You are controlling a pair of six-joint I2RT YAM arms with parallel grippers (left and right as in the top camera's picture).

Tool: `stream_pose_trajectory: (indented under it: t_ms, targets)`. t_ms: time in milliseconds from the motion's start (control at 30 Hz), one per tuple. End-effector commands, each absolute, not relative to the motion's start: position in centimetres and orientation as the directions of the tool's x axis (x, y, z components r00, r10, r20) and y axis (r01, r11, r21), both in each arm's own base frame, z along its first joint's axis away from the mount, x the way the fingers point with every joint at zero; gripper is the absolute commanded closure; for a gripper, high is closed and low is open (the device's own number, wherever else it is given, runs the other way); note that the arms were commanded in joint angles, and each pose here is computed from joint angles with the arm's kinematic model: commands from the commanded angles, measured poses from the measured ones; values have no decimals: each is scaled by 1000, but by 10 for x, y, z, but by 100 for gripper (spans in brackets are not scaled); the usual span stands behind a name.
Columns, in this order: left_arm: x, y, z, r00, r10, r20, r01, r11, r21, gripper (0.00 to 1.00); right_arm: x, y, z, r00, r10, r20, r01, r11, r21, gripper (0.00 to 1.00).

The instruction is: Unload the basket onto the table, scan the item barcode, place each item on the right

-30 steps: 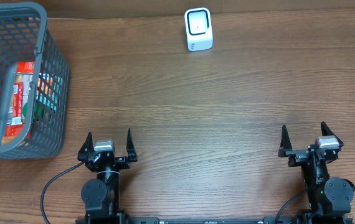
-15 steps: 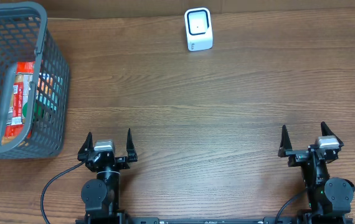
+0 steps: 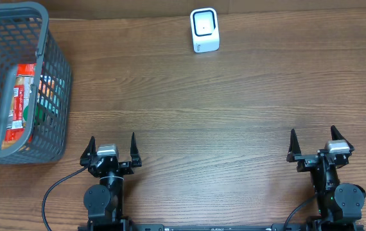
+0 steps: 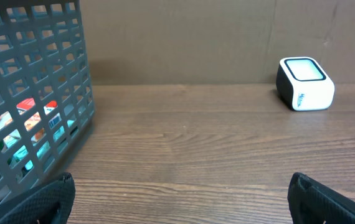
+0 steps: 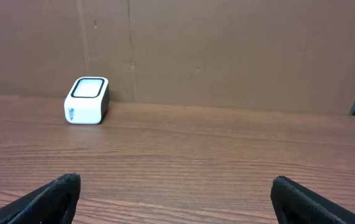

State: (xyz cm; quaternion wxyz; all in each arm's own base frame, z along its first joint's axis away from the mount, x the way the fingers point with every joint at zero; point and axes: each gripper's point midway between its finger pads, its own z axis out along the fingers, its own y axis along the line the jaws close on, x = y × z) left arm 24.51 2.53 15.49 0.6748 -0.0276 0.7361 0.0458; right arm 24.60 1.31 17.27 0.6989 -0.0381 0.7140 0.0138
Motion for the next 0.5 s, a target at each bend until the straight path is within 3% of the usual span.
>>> stream_pose_trajectory:
  t_ms: [0, 467]
  targets:
    - [245, 24, 156, -82, 34, -996, -95, 995, 42, 0, 246, 12, 170, -18, -39, -999, -71, 997, -38, 0]
    - [245, 24, 156, -82, 34, -996, -95, 995, 42, 0, 246, 12, 170, -18, -39, -999, -71, 997, -38, 0]
